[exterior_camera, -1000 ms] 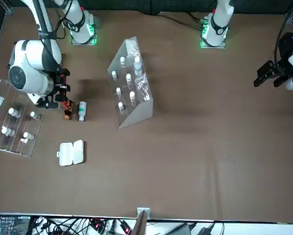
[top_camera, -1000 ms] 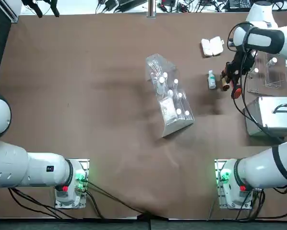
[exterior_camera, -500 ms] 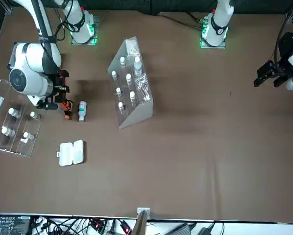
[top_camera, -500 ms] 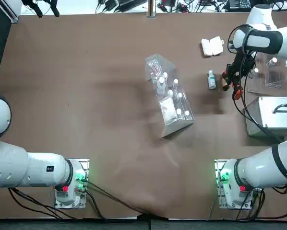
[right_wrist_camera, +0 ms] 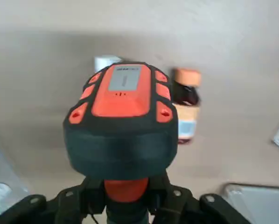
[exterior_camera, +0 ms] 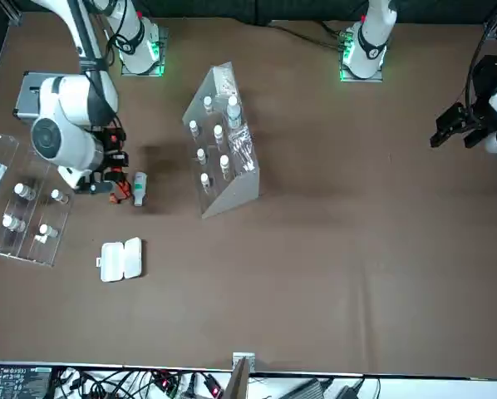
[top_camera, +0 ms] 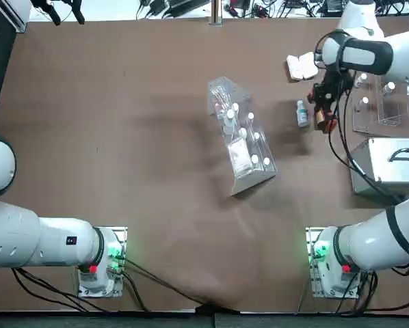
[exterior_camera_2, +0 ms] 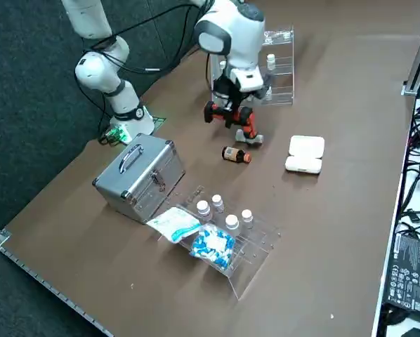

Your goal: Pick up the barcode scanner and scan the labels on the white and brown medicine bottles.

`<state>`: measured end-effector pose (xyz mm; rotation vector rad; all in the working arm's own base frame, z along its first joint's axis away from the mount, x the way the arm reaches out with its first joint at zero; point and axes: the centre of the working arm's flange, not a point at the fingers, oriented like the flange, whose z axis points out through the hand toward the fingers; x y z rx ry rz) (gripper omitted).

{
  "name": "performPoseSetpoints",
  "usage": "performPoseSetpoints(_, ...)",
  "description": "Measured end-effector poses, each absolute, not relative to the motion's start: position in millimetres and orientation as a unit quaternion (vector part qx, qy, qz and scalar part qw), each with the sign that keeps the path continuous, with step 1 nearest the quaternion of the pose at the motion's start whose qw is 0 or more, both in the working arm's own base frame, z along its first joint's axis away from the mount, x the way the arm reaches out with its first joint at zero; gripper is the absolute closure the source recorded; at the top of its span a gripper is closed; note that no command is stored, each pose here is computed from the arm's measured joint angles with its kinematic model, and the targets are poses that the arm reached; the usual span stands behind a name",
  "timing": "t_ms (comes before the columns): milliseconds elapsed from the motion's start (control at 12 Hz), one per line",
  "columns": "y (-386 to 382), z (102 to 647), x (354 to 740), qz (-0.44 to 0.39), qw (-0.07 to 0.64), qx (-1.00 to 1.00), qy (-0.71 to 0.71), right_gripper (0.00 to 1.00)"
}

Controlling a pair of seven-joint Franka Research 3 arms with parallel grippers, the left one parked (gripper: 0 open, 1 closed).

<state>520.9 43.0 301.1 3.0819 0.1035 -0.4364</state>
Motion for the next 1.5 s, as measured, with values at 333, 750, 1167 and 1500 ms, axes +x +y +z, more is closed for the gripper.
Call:
performPoseSetpoints(333,97.0,303.7,543.5,-0.121,0.004,0.991,0.058,0.57)
performPoseSetpoints(750,146.7,266.0,559.5,-0.079,0.017,0.997,0.019,0.57)
performPoseSetpoints(1167,168.1,228.3,558.6,-0.076,0.026,0.997,0.011,0.57)
performPoseSetpoints(1500,170.1,222.5,559.5,-0.073,0.018,0.997,-0.004,0.57)
